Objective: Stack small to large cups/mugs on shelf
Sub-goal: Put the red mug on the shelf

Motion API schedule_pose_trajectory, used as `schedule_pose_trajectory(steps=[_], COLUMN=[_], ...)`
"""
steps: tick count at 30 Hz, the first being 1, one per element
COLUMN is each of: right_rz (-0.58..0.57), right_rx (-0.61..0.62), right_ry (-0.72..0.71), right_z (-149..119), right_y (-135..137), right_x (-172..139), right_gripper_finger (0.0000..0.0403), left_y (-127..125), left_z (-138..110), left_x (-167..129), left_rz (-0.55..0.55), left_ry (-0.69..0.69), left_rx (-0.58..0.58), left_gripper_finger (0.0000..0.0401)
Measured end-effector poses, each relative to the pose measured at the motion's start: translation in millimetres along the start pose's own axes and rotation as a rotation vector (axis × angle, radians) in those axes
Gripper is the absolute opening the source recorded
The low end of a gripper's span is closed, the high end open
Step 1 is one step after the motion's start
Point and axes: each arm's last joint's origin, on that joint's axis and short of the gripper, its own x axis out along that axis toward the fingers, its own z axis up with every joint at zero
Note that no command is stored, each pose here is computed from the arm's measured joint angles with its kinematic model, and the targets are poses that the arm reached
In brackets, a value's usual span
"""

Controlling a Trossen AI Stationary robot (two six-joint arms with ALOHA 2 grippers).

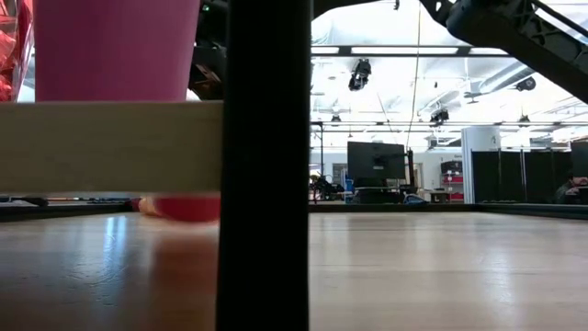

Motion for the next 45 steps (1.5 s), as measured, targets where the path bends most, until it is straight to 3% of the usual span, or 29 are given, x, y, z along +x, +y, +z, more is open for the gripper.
schedule_pose_trajectory(steps=[6, 12, 19, 25, 32, 37, 45], right_rz=[0.0, -0.067, -0.064, 0.059, 0.013, -0.069, -0.052], right_rx=[-0.003, -0.003, -0.004, -0.013, -0.077, -0.017, -0.004], right_ry=[-0.003, -0.028, -0.038, -0.052, 0.056, 0.254, 0.149], right_z=[0.3, 0.9, 1.5, 1.5, -19.1, -46.7, -59.0], right_y=[0.1, -1.7, -0.3, 12.7, 14.6, 9.9, 26.0], right_x=[-0.1, -0.1, -8.2, -40.6, -94.4, -128.8, -173.2], right_gripper_finger=[0.0099, 0.0086, 0.0069, 0.007, 0.0068, 0.007, 0.007], left_y=[0.7, 1.8, 4.7, 6.1, 9.3, 14.9, 33.4], left_z=[-1.0, -2.4, 4.0, 7.0, 14.4, 28.5, 58.4], left_x=[3.1, 7.1, 8.6, 10.3, 18.0, 42.0, 93.5], left_rz=[0.011, 0.028, 0.059, 0.068, 0.095, 0.104, 0.094], left_ry=[0.003, 0.008, -0.046, -0.047, -0.066, -0.092, -0.132], left_rx=[0.04, 0.055, 0.054, 0.114, 0.209, 0.138, 0.017], left_gripper_finger=[0.0079, 0.0079, 0.0079, 0.0079, 0.0079, 0.0079, 0.0079])
